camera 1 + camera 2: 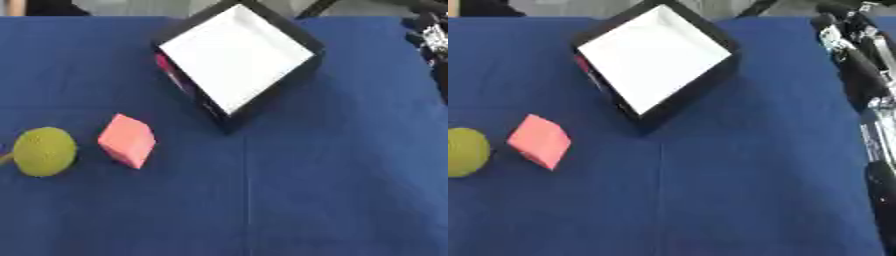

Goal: Pick up objects on the table and place them in the box.

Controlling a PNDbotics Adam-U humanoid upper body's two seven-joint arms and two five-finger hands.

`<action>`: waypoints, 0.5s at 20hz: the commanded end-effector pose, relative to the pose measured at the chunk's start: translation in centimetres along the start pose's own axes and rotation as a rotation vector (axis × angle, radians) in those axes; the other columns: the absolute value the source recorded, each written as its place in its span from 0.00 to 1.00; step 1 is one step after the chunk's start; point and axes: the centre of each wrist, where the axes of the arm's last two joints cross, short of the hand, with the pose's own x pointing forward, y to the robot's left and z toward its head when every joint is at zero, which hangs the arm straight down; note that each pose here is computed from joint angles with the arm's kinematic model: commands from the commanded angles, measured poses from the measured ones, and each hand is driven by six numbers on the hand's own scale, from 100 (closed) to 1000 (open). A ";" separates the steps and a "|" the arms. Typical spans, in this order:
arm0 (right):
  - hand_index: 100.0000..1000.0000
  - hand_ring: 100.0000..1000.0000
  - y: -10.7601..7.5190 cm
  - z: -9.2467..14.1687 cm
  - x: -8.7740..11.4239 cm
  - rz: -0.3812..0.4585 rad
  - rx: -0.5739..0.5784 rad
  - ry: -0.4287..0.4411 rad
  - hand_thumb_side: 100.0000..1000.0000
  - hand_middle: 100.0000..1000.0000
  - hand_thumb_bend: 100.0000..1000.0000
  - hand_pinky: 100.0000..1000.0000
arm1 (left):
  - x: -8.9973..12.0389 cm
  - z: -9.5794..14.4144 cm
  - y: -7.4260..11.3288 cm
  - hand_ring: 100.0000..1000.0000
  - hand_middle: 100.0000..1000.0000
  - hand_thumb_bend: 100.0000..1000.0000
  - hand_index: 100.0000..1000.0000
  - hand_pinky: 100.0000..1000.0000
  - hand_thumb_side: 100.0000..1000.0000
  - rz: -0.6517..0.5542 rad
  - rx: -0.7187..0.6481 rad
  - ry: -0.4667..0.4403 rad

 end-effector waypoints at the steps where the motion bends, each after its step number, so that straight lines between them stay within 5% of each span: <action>1: 0.85 0.94 -0.5 -0.4 1.0 0.027 0.005 -0.026 0.41 0.92 0.00 1.00 | 0.7 -0.5 0.1 0.70 0.74 0.05 0.77 0.72 0.74 -0.016 -0.024 -0.027; 6: 0.85 0.94 -1.0 -0.4 1.2 0.035 -0.012 -0.030 0.41 0.92 0.00 1.00 | 1.4 -1.0 -0.3 0.70 0.75 0.04 0.79 0.72 0.72 -0.002 -0.046 -0.052; 10: 0.85 0.94 -1.4 -0.4 1.4 0.044 -0.019 -0.033 0.41 0.92 0.00 1.00 | 2.6 -1.5 0.5 0.71 0.79 0.00 0.82 0.72 0.70 -0.100 -0.159 -0.076</action>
